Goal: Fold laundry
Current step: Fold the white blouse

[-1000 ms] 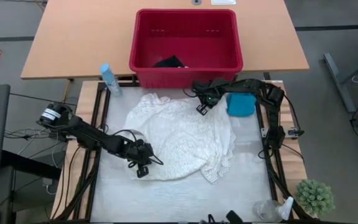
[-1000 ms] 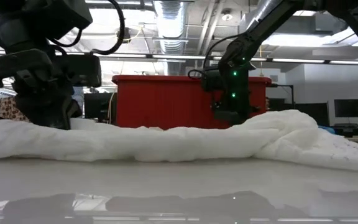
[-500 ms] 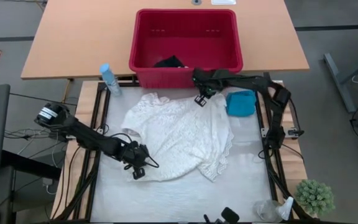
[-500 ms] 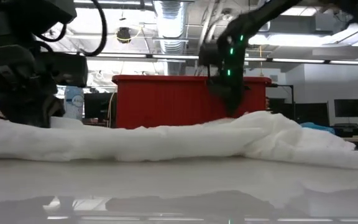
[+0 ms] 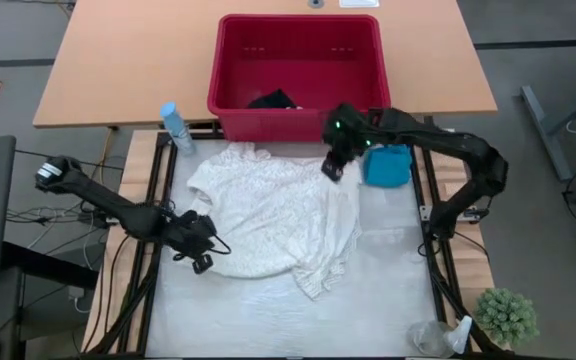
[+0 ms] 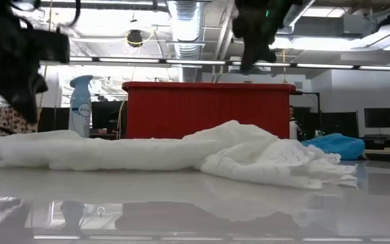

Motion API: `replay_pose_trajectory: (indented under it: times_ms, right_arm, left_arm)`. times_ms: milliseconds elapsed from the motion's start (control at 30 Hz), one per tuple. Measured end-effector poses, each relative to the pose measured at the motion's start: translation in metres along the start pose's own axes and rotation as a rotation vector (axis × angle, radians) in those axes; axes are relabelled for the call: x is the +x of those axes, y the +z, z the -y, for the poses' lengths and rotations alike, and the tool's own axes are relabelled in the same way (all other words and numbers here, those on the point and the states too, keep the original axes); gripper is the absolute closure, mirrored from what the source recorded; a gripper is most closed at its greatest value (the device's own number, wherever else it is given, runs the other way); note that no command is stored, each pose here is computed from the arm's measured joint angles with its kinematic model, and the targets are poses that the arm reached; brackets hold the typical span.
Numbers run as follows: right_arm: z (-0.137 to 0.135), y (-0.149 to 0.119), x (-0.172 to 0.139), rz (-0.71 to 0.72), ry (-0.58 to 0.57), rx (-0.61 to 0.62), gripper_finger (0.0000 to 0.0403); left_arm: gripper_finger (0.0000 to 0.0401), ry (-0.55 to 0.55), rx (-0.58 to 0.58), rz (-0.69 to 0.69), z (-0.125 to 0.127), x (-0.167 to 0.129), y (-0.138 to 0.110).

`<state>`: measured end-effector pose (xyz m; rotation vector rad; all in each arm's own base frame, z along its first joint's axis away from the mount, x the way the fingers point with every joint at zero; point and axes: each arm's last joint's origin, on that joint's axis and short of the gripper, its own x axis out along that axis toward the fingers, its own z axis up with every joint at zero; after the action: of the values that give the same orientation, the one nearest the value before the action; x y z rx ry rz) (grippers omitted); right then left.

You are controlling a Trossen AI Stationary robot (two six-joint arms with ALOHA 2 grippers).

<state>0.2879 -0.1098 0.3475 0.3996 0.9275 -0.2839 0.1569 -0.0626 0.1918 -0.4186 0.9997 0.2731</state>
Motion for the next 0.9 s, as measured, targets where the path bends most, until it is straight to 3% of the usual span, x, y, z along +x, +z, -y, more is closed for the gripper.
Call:
replay_pose_trajectory:
  times_ms: [100, 167, 333, 467, 667, 900]
  right_arm:
    - [-0.053, -0.016, -0.008, -0.032, 0.141, -0.107, 0.0368]
    - [-0.093, -0.033, -0.008, -0.064, 0.171, -0.166, 0.0367]
    - [-0.186, -0.088, 0.015, -0.033, 0.127, -0.315, 0.0367]
    - [-0.234, -0.128, 0.039, -0.002, 0.045, -0.390, 0.0354]
    - [-0.268, -0.160, 0.085, -0.032, 0.045, -0.324, 0.0294]
    - [-0.278, -0.168, 0.129, -0.024, 0.039, -0.238, 0.0188]
  left_arm:
    - [0.0401, -0.083, -0.006, 0.091, 0.002, -0.016, 0.002]
    - [0.0401, -0.133, 0.001, 0.133, 0.003, -0.024, 0.002]
    - [0.0401, -0.182, 0.012, 0.178, 0.006, -0.032, 0.000]
    - [0.0401, -0.181, 0.018, 0.166, 0.008, -0.031, -0.001]
    - [0.0401, -0.177, 0.029, 0.158, 0.009, -0.029, -0.001]
    - [0.0401, -0.208, 0.046, 0.124, 0.010, -0.029, -0.002]
